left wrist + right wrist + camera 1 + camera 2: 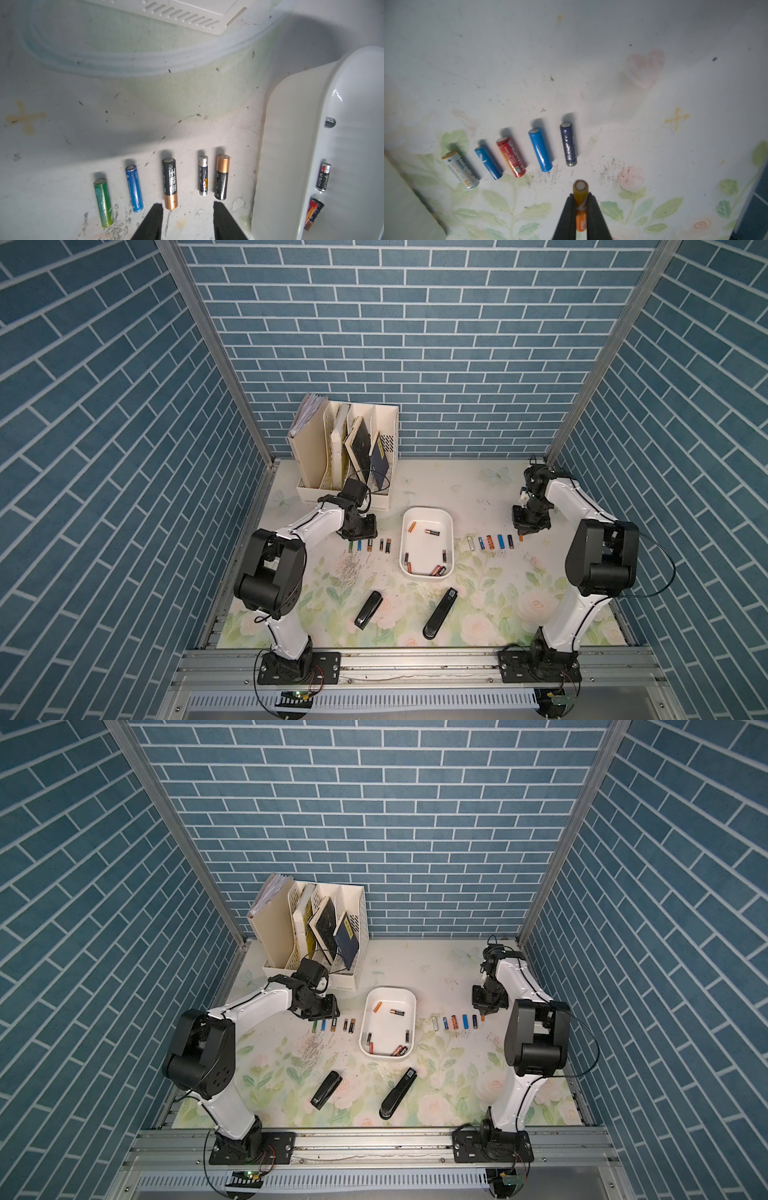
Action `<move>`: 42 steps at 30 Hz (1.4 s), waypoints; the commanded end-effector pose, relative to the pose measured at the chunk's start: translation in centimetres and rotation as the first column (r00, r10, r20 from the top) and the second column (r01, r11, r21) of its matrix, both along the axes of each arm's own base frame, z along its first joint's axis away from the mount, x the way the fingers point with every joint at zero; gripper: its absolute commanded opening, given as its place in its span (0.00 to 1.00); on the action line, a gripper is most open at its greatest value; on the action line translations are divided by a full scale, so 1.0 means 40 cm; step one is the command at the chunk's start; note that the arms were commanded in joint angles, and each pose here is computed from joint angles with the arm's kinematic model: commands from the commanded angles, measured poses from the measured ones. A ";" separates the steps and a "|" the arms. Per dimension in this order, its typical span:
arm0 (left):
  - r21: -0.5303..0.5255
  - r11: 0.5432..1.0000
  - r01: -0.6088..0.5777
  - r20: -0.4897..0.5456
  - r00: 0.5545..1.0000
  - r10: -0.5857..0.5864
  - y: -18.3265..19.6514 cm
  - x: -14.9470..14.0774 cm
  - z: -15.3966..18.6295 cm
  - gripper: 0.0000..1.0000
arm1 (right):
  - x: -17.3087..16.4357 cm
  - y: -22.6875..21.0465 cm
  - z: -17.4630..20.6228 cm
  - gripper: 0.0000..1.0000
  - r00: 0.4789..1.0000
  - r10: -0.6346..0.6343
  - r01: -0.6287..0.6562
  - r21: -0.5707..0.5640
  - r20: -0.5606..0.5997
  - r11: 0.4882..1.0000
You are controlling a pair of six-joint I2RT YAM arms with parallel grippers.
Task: Take the batteries out of the storage box
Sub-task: Place the battery at the center of the board.
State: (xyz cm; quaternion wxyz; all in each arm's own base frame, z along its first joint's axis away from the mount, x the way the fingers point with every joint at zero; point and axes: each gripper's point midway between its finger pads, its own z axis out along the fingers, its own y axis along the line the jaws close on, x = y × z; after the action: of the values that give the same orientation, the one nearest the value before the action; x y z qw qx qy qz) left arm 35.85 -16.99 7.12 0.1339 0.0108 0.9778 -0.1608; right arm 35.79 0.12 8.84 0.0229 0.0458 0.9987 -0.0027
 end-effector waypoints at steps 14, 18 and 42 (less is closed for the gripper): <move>-0.009 1.000 0.011 -0.019 1.000 -0.011 -0.002 -0.030 -0.030 0.46 | 0.025 -0.050 -0.101 0.12 0.996 0.005 -0.011 -0.070 -0.090 0.997; -0.012 1.000 0.004 -0.020 1.000 -0.004 -0.003 -0.032 -0.031 0.46 | 0.027 -0.054 -0.122 0.12 0.994 0.006 -0.014 -0.078 -0.108 0.997; -0.001 1.000 -0.012 -0.015 1.000 0.012 0.014 -0.055 -0.028 0.46 | 0.027 -0.058 -0.167 0.15 0.989 0.012 -0.025 -0.086 -0.148 0.996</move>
State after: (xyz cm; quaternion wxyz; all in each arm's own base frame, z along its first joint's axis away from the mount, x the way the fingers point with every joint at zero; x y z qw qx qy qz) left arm 34.02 -16.55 5.58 0.1223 0.0021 0.9790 -0.1631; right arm 36.89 -1.87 2.26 -0.0449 0.0430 0.9971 -0.0431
